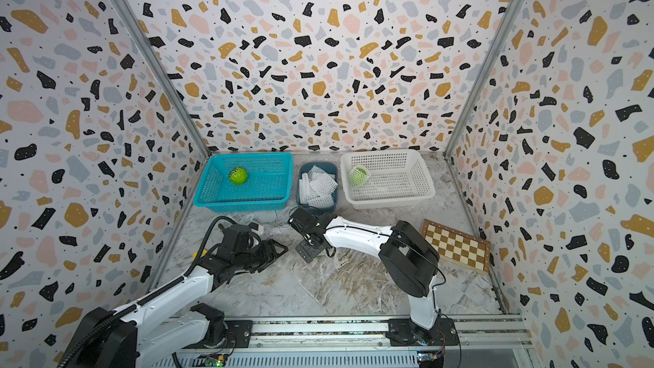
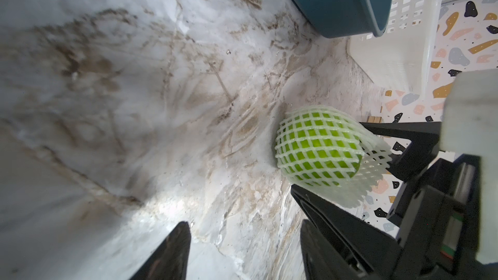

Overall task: Sleeve custard apples in foam nets
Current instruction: Pick up the custard apple from the center of the board.

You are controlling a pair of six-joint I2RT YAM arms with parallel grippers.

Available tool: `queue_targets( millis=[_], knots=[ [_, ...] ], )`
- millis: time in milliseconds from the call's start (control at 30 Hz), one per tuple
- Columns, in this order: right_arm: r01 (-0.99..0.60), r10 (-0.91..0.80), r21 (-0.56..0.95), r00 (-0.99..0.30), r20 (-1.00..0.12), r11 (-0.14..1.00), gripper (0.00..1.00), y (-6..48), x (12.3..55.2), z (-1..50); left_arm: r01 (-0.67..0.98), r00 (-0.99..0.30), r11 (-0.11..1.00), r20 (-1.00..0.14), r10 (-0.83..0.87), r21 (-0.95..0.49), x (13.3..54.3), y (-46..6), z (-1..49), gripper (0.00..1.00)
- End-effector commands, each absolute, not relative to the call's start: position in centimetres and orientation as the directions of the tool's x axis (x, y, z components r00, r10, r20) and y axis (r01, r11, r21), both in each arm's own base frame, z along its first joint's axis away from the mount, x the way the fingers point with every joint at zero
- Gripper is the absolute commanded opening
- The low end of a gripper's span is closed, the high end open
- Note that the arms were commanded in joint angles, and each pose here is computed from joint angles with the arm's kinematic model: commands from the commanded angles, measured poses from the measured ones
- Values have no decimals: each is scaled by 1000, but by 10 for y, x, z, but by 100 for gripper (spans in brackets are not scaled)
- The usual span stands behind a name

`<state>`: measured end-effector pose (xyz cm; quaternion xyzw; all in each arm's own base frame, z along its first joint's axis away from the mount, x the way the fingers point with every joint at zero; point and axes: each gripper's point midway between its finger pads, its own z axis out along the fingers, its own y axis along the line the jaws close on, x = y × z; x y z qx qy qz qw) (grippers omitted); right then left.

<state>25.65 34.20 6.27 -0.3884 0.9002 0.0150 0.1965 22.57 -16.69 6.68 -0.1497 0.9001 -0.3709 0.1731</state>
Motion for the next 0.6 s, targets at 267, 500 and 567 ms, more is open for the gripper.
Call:
queue_targets(
  millis=[267,500,567],
  knots=[
    [-724,-718,-130,-611,-334,677,87,343,255,57,-135,-891,672,-207,-404,-728,229,-168,70,64],
    [-728,-720,-113,-620,-312,676,90,340,252,47,-135,-892,672,-205,-402,-728,229,-168,70,64],
    [-725,-718,-113,-624,-309,679,90,338,252,45,-133,-892,671,-207,-401,-729,230,-169,71,64]
  ],
)
